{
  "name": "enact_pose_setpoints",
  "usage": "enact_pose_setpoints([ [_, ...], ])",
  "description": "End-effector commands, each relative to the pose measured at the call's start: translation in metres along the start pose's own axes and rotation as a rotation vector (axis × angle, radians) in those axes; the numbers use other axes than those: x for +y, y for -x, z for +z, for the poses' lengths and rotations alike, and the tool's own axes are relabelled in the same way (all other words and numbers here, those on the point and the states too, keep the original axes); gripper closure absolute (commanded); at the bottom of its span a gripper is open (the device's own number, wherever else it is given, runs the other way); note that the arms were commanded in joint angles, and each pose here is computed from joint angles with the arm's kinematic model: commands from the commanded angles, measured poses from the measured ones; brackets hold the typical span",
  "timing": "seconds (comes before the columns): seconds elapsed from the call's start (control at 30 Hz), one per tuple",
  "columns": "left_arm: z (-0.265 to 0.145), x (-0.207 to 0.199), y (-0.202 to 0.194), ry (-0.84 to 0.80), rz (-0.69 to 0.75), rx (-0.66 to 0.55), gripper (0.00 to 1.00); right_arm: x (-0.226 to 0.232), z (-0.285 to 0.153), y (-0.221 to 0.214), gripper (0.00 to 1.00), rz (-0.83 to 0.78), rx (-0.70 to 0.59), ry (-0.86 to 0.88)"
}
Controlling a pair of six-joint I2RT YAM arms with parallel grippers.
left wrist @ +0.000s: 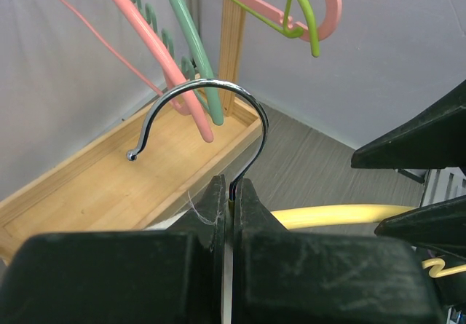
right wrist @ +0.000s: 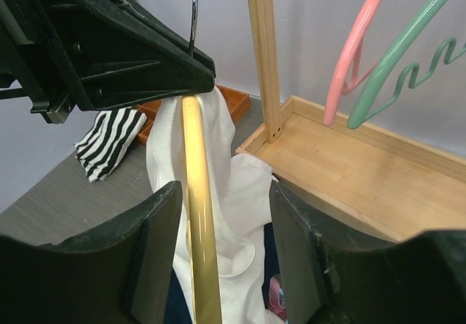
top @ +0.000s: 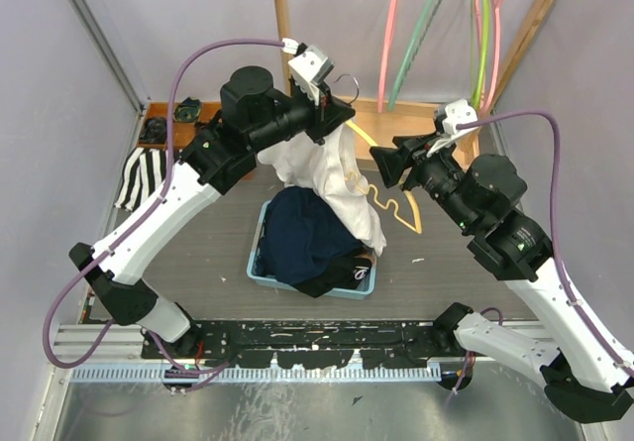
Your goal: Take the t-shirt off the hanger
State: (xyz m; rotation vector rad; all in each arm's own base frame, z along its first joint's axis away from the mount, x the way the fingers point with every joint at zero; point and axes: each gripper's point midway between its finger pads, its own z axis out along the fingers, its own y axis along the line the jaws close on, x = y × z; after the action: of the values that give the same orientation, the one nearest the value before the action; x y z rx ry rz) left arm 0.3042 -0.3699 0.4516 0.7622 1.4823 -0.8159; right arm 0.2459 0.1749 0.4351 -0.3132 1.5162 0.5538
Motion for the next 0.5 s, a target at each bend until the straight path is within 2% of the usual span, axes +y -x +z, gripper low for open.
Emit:
enact_pose_setpoints([
  [0.0,-0.0075,-0.0057,0.036,-0.007,0.036,-0.091,1.0,0.0047,-0.0016,0.0058,0.46,0.017,-0.032,0.026],
  [0.3,-0.0049,-0.0096,0.0409,-0.02,0.047,-0.096,1.0,0.0058,0.0029,-0.0019,0.62,0.021,-0.014,0.031],
  [0.37,-0.0044,-0.0109,0.041,-0.024,0.05,-0.095,1.0,0.0056,0.0023,-0.0012,0.69,0.021,-0.017,0.03],
  [0.47,-0.0038,-0.0105,0.0384,-0.022,0.05,-0.089,1.0,0.0045,0.001,0.0001,0.84,0.022,-0.023,0.025],
])
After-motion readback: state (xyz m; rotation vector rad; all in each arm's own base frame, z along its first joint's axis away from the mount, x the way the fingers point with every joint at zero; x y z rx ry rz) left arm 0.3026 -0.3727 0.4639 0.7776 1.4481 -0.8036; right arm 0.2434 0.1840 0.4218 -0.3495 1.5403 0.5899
